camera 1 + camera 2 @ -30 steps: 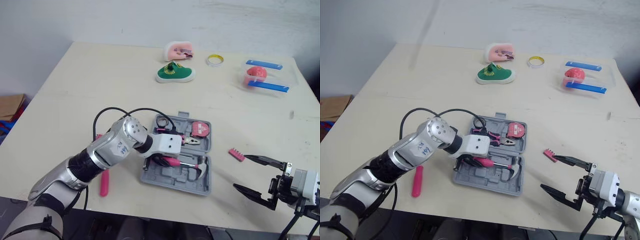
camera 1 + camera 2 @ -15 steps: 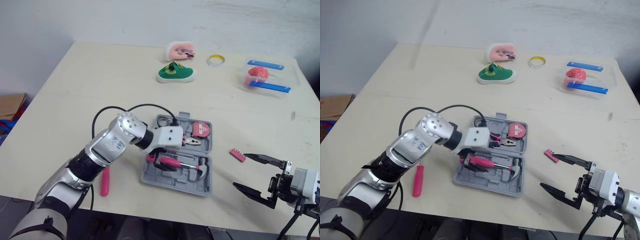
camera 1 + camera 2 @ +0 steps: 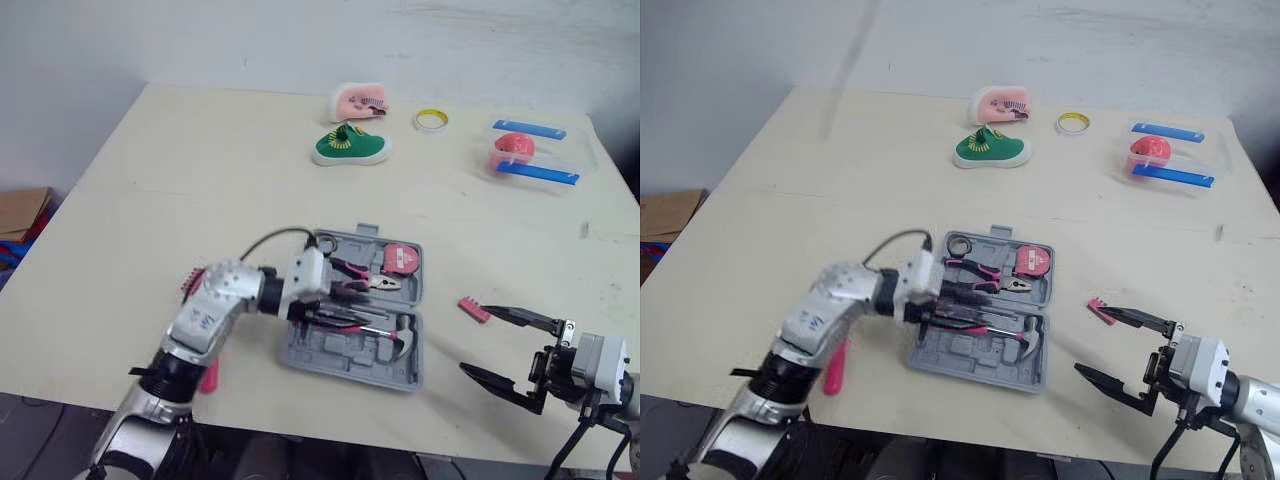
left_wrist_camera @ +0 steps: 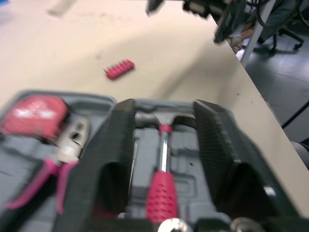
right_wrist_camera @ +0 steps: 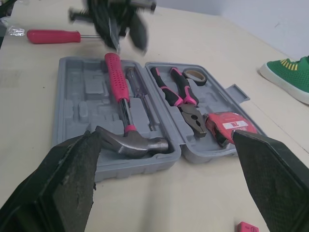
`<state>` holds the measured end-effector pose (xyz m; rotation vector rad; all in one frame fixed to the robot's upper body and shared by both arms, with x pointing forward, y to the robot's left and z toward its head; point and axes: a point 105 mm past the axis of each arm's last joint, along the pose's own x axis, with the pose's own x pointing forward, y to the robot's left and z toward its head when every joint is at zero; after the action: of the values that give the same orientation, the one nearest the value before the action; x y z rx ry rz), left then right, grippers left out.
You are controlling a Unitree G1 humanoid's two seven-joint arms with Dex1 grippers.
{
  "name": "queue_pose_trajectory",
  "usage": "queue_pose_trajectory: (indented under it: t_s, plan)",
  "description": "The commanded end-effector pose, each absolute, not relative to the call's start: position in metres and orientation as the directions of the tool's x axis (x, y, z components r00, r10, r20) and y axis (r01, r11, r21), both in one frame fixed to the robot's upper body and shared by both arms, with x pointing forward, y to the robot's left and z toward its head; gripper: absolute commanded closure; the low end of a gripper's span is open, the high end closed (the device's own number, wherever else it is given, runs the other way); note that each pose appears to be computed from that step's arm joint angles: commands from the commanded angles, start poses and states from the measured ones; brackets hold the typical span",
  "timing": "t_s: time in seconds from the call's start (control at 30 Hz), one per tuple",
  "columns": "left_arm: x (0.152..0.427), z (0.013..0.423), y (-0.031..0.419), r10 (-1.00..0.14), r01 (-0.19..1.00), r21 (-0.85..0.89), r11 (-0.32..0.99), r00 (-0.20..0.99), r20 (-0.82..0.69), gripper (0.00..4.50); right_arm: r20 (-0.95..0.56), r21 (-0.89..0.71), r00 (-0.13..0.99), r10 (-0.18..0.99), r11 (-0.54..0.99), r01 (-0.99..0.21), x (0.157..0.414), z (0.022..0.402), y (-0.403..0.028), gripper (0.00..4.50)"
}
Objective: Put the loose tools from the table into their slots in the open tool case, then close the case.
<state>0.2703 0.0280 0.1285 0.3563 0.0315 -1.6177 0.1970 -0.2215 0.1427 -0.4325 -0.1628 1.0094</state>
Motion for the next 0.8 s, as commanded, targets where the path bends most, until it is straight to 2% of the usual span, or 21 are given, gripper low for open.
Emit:
queue_pose_trajectory:
  t_s: [0.03, 0.37, 0.53, 0.8]
  plan:
    - [0.272, 0.121, 0.021, -0.961, 0.96, 0.262, -0.098, -0.023, -0.276, 4.47, -0.042, -0.446, 0.534, 0.844, 0.463, -0.766, 0.198, 0.147, -0.222, 0.0]
    - [0.282, 0.11, 0.023, -0.956, 0.972, 0.233, -0.035, 0.035, -0.292, 4.47, -0.041, -0.443, 0.54, 0.841, 0.469, -0.764, 0.197, 0.147, -0.222, 0.0]
    - [0.278, 0.103, 0.026, -0.943, 0.966, 0.247, -0.078, 0.008, -0.331, 4.47, -0.039, -0.442, 0.543, 0.839, 0.473, -0.762, 0.197, 0.146, -0.222, 0.0]
    - [0.284, 0.064, 0.033, -0.878, 0.984, 0.178, -0.011, 0.075, -0.472, 4.47, -0.038, -0.442, 0.552, 0.833, 0.482, -0.757, 0.197, 0.145, -0.223, 0.0]
